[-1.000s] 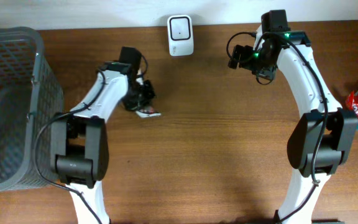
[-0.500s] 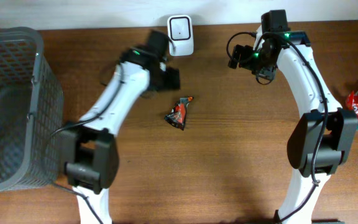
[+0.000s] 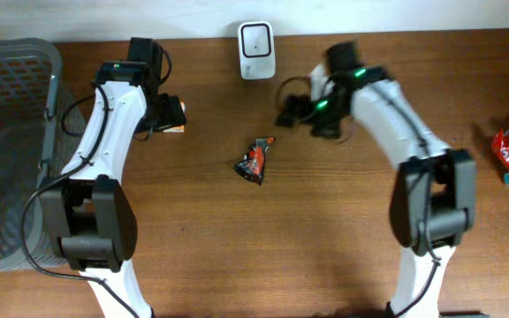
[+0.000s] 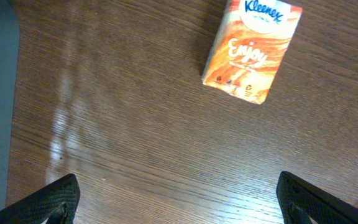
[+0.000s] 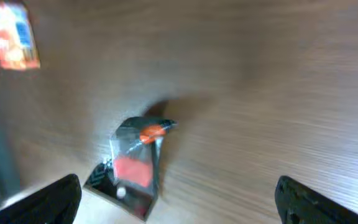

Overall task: Scan the item barcode
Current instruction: 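Grasp the red-black package with the right gripper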

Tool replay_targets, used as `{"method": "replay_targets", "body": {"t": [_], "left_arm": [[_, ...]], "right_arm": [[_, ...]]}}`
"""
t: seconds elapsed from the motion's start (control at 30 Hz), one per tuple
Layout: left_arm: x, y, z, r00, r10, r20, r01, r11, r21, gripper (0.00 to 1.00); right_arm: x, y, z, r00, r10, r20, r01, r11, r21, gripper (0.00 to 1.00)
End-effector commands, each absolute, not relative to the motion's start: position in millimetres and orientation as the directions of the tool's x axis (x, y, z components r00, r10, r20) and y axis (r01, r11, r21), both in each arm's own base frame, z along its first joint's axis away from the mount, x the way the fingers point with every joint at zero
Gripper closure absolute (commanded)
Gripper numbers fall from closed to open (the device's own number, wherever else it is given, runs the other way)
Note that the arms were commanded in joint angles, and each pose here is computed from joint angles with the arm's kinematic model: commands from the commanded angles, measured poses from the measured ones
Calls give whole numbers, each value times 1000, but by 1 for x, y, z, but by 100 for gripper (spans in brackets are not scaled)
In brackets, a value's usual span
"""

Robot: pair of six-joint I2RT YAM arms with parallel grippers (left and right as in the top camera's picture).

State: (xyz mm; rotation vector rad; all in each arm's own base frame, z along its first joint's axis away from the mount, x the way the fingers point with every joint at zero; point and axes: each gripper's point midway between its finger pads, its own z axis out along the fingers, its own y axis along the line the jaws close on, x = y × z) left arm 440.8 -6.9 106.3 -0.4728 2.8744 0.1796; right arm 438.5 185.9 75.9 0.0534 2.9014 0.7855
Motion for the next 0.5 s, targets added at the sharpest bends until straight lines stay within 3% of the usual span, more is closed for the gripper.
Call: {"method": "replay_targets", "body": {"t": [0.0, 0.07, 0.13, 0.17, 0.23, 0.47], "left_arm": [[438, -1, 104, -923, -303, -236, -333, 937, 102, 1], [438, -1, 104, -923, -303, -236, -333, 937, 102, 1], [438, -1, 104, -923, -303, -236, -333, 937, 102, 1], [438, -1, 104, -923, -303, -236, -334, 937, 102, 1], [438, -1, 104, -923, -303, -236, -333, 937, 102, 1], [438, -1, 104, -923, -303, -236, -333, 937, 102, 1]], "right_arm": [[424, 221, 48, -991, 101, -91, 46, 878, 476, 1], [421, 237, 47, -990, 95, -106, 35, 883, 468, 4], [422, 232, 39, -975, 168, -145, 109, 933, 344, 28], [421, 232, 37, -971, 186, -153, 130, 939, 319, 32], [418, 242, 37, -965, 200, -168, 141, 942, 305, 51], [410, 264, 37, -936, 235, -263, 180, 959, 219, 55]]}}
